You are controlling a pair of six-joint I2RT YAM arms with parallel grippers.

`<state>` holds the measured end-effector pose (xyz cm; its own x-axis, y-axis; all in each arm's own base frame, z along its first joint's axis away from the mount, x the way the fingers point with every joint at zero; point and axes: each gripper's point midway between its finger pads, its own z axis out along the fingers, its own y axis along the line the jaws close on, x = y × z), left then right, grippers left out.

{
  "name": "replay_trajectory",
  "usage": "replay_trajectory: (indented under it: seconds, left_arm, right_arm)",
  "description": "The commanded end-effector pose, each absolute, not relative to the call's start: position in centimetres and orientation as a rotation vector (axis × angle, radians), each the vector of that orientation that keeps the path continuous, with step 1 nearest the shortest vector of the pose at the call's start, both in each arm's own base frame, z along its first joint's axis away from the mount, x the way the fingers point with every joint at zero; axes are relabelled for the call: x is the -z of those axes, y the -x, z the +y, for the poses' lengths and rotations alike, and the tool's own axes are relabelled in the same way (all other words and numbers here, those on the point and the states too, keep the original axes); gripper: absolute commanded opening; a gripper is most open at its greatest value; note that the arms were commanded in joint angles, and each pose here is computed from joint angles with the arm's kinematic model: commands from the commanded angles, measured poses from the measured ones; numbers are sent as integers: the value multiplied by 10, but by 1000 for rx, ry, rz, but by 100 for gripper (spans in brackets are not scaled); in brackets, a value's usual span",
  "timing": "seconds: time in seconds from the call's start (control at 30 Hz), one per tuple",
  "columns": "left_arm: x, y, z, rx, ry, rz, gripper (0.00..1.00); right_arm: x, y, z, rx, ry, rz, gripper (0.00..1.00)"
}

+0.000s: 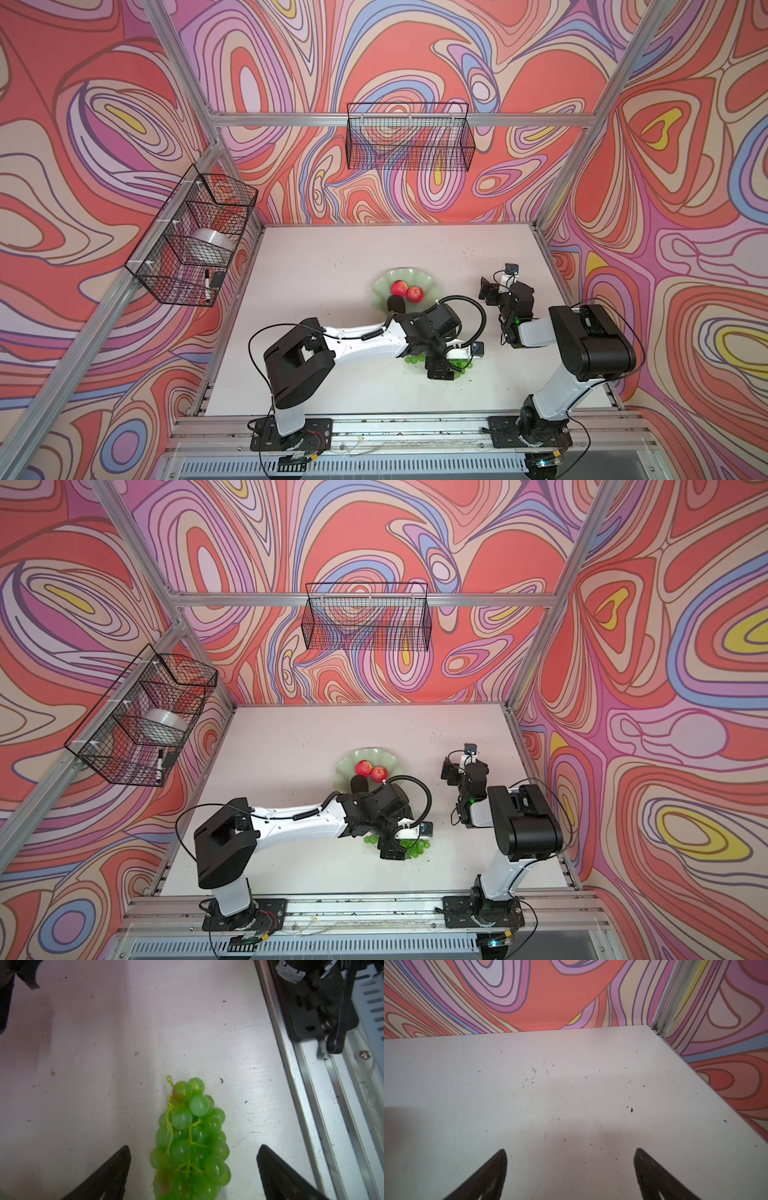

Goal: Place and organize the fake fruits in the fruit bowl

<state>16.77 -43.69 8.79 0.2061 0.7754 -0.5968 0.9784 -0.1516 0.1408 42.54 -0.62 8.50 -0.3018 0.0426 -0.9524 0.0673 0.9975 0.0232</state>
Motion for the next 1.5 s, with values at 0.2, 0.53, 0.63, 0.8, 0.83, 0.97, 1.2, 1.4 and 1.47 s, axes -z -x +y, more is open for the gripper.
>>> replay_trajectory:
  seconds: [0.2,0.53,0.63,0.8,0.83,0.97,1.2,1.4,1.47]
  left_arm:
    - [-77,-169,-472,597,-1946,1626,96]
    - [-57,-179,-481,588,-1867,1710,90]
    - [-51,-175,-472,576,-1902,1736,91]
    - [-40,-171,-449,509,-1940,1811,94]
    - [-37,-171,-445,492,-1943,1821,94]
    - [-28,-175,-443,460,-1926,1860,93]
    - [-38,-183,-454,474,-1850,1840,76]
    - [-51,-186,-454,502,-1762,1800,54]
    - [-54,-187,-452,501,-1737,1801,47]
  right_arm:
    - [-92,-429,-8,30,-82,1857,99]
    - [-92,-429,-8,30,-82,1858,98]
    - [-92,-429,-8,31,-82,1858,98]
    - [-92,-429,-8,31,-81,1858,98]
    - [-93,-429,-8,31,-83,1857,98]
    - [-92,-429,-8,30,-82,1858,98]
    - [-92,-429,-9,32,-82,1858,98]
    - [-92,-429,-8,31,-82,1859,98]
    - [-92,-429,-8,31,-82,1859,98]
